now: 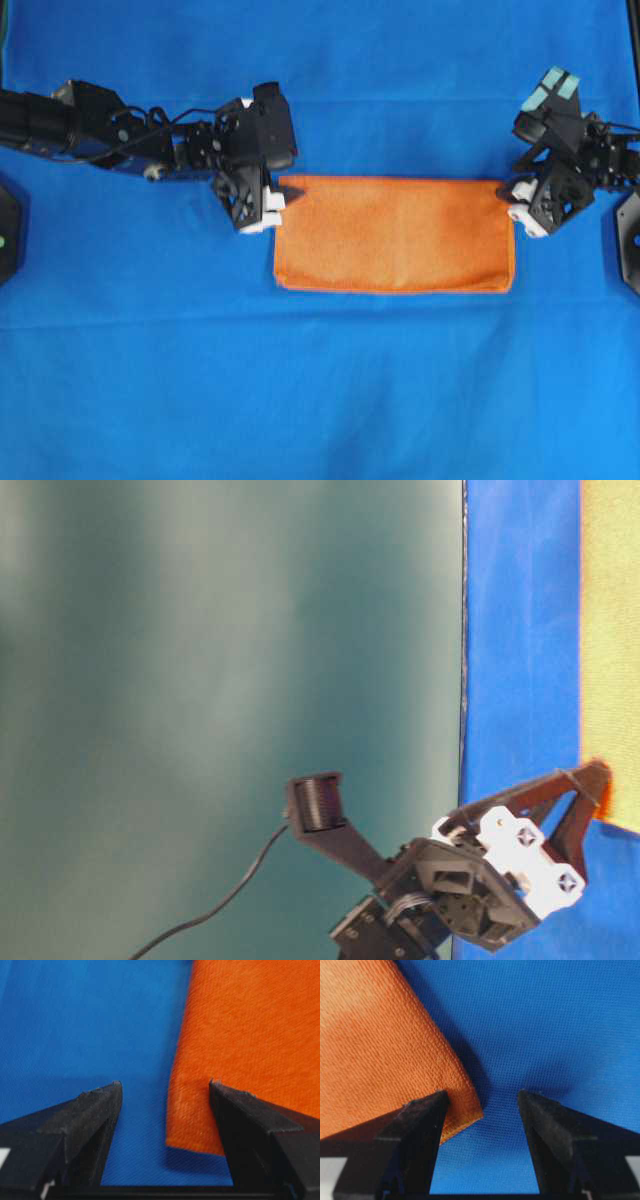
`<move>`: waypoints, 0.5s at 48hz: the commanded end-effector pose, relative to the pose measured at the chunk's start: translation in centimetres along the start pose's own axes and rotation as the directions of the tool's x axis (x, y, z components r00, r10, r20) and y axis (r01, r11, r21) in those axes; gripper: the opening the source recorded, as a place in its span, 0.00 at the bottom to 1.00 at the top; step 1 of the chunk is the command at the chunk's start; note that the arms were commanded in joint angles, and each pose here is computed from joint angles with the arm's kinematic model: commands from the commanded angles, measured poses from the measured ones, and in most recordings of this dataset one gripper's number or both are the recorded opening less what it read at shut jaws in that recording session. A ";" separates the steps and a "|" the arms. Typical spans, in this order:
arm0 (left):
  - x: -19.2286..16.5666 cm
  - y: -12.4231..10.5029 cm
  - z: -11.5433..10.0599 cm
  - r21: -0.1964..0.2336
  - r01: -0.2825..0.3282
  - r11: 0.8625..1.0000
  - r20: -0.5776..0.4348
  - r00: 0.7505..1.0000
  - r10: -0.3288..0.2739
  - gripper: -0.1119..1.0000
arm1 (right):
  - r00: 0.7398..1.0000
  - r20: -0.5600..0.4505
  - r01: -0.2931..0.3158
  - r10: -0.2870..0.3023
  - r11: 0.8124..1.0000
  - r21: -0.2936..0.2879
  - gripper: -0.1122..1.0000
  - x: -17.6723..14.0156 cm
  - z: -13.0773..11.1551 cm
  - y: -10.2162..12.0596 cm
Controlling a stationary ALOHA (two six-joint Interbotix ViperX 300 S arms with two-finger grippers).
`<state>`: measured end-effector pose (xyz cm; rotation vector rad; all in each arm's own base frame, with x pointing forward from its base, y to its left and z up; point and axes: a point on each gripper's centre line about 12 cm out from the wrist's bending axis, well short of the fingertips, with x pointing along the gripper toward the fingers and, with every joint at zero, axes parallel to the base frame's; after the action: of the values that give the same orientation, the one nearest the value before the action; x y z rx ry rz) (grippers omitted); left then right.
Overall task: Fold the orange towel.
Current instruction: 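Grasp the left and right ends of the folded towel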
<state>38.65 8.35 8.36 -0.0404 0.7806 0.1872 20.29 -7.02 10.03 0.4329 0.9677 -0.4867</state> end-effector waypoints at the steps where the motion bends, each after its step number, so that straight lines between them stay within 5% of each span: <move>1: -0.2 0.0 1.2 -0.001 -0.001 1.000 0.037 0.999 0.001 0.67 | 1.000 0.017 -0.009 0.009 1.000 0.004 0.64 0.2 0.7 0.2; 17: 0.0 -0.4 0.6 -0.007 0.008 1.000 -0.020 1.000 -0.008 0.56 | 0.999 0.030 -0.022 0.022 1.000 -0.006 0.56 0.3 0.8 0.4; 24: 0.0 -0.8 0.3 0.007 0.018 1.000 -0.067 0.998 -0.018 0.32 | 0.999 0.035 -0.041 0.042 0.999 -0.037 0.24 0.3 0.7 1.1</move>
<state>38.71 7.53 7.97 -0.0516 0.8452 0.1685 20.77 -6.73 9.70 0.4207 0.9603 -0.4586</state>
